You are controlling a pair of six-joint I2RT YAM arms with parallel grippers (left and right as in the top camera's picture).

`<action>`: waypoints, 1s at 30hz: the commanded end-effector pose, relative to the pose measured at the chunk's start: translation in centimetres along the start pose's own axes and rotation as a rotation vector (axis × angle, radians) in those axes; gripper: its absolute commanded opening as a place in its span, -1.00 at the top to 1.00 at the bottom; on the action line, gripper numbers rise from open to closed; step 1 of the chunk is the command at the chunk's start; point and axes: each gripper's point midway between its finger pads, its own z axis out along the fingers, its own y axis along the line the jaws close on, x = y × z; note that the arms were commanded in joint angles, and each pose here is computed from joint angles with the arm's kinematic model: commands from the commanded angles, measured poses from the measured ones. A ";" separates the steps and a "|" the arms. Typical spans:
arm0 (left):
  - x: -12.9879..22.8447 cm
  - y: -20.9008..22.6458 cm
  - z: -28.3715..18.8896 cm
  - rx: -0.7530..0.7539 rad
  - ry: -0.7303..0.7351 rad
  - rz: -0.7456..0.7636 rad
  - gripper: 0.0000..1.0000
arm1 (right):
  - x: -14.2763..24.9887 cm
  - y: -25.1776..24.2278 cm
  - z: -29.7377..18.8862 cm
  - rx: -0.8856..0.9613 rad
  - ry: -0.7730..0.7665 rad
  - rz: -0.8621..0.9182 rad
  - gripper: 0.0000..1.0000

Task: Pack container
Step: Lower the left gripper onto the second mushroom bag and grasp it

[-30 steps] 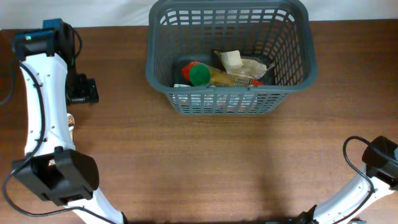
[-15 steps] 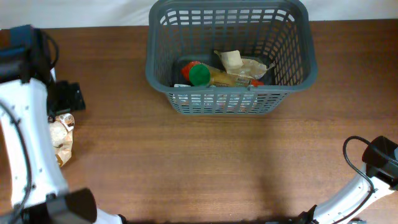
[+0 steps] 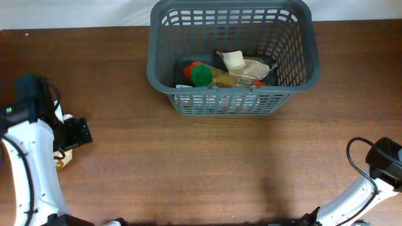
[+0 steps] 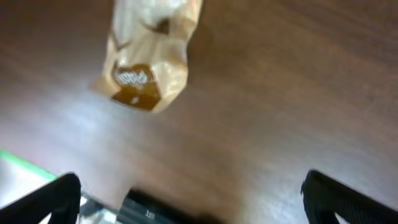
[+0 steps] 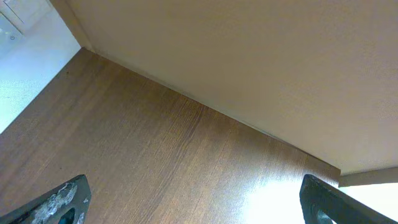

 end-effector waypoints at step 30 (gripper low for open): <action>-6.4 4.1 12.4 0.078 -0.034 0.201 -0.99 | -0.1 0.0 0.0 0.001 -0.002 0.006 -0.98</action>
